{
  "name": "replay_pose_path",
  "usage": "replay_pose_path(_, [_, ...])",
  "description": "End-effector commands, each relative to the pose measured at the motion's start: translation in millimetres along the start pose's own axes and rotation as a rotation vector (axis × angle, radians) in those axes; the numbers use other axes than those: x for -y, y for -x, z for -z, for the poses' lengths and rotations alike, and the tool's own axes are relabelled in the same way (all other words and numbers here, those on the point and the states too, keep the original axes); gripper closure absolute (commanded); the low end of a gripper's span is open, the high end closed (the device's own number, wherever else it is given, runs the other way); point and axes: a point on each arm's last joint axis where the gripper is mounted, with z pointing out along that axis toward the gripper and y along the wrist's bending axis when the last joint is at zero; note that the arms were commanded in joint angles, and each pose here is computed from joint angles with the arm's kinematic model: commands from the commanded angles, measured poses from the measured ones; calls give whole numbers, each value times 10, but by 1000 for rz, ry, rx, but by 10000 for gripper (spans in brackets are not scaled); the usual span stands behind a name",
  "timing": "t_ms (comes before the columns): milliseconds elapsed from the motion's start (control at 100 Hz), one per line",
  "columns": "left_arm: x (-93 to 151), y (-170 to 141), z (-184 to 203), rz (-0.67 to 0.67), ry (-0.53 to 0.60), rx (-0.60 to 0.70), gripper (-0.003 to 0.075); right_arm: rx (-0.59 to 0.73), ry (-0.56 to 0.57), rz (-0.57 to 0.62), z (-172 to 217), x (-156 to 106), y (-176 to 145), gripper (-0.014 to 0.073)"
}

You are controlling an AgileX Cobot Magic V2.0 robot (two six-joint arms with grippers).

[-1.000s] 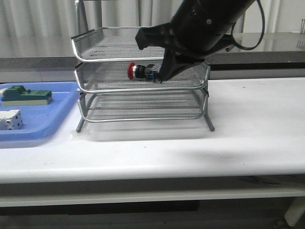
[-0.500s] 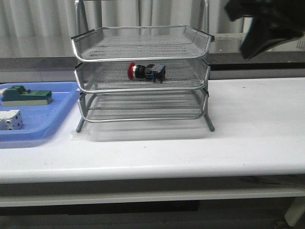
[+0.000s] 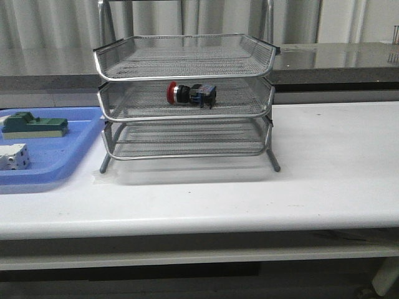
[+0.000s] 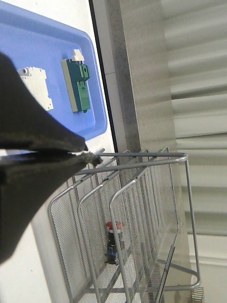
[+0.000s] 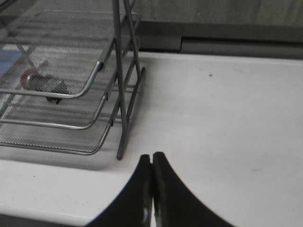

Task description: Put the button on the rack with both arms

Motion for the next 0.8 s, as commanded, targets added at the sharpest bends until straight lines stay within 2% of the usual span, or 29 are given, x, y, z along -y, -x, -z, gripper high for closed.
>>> replay_pose_path(0, [-30,159,2,11,29,96,741,171,-20,8,215,20,104,652])
replay_pose_path(360, [-30,159,2,11,29,96,741,310,-29,20,720,11,-109,652])
replay_pose_path(790, [-30,159,2,11,29,96,741,321,-29,21,743,10,-106,652])
